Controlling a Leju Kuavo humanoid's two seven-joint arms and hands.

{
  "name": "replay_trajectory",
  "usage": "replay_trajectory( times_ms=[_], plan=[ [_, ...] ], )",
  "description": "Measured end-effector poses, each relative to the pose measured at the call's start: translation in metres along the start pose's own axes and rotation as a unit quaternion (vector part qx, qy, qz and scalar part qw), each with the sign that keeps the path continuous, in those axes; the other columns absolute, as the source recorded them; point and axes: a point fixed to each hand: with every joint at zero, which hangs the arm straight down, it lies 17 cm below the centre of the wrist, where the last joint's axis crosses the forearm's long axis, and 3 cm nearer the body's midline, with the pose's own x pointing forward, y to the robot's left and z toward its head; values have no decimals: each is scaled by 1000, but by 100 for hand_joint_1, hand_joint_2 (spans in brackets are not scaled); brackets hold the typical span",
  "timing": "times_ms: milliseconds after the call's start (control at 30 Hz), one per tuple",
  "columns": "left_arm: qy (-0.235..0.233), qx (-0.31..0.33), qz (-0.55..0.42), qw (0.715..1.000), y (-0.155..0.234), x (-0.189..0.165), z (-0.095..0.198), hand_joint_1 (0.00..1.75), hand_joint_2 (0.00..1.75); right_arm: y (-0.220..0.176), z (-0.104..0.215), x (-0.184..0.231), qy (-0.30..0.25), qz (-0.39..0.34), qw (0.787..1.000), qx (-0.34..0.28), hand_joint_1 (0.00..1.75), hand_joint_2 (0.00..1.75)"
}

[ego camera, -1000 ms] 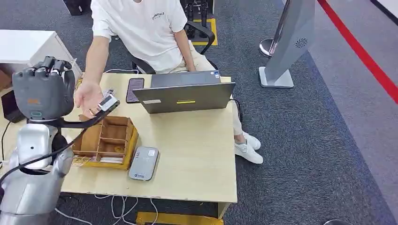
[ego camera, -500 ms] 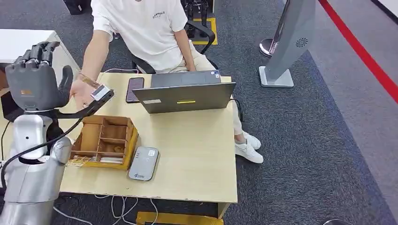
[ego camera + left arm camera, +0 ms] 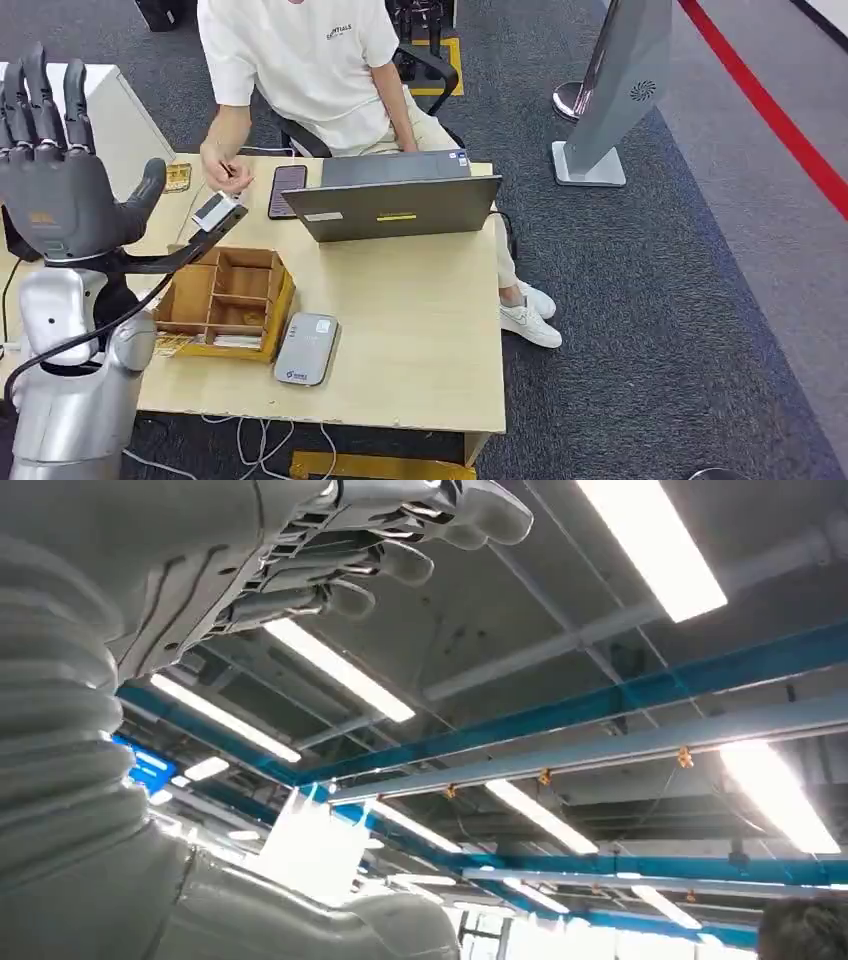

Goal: Pass the card to the sensor for recognition and then transmit it.

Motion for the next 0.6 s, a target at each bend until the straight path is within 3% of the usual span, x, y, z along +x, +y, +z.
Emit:
replay_trajectory(
  times_ms=[200, 333, 500, 600],
  plan=[
    [0, -17, -19, 1000, -7, -16, 34, 0, 175, 0, 0, -5, 10, -16, 1000, 1, 0, 175],
    [9, -22, -31, 999, 4, -50, 100, 0, 175, 1, 0, -15, 24, -32, 999, 2, 0, 175],
    [54, -47, 22, 997, 39, -113, 189, 0, 175, 2, 0, -27, 39, -55, 998, 3, 0, 175],
    [89, -82, 42, 992, 70, -184, 228, 0, 175, 1, 0, -35, 47, -63, 997, 2, 0, 175]
  ],
)
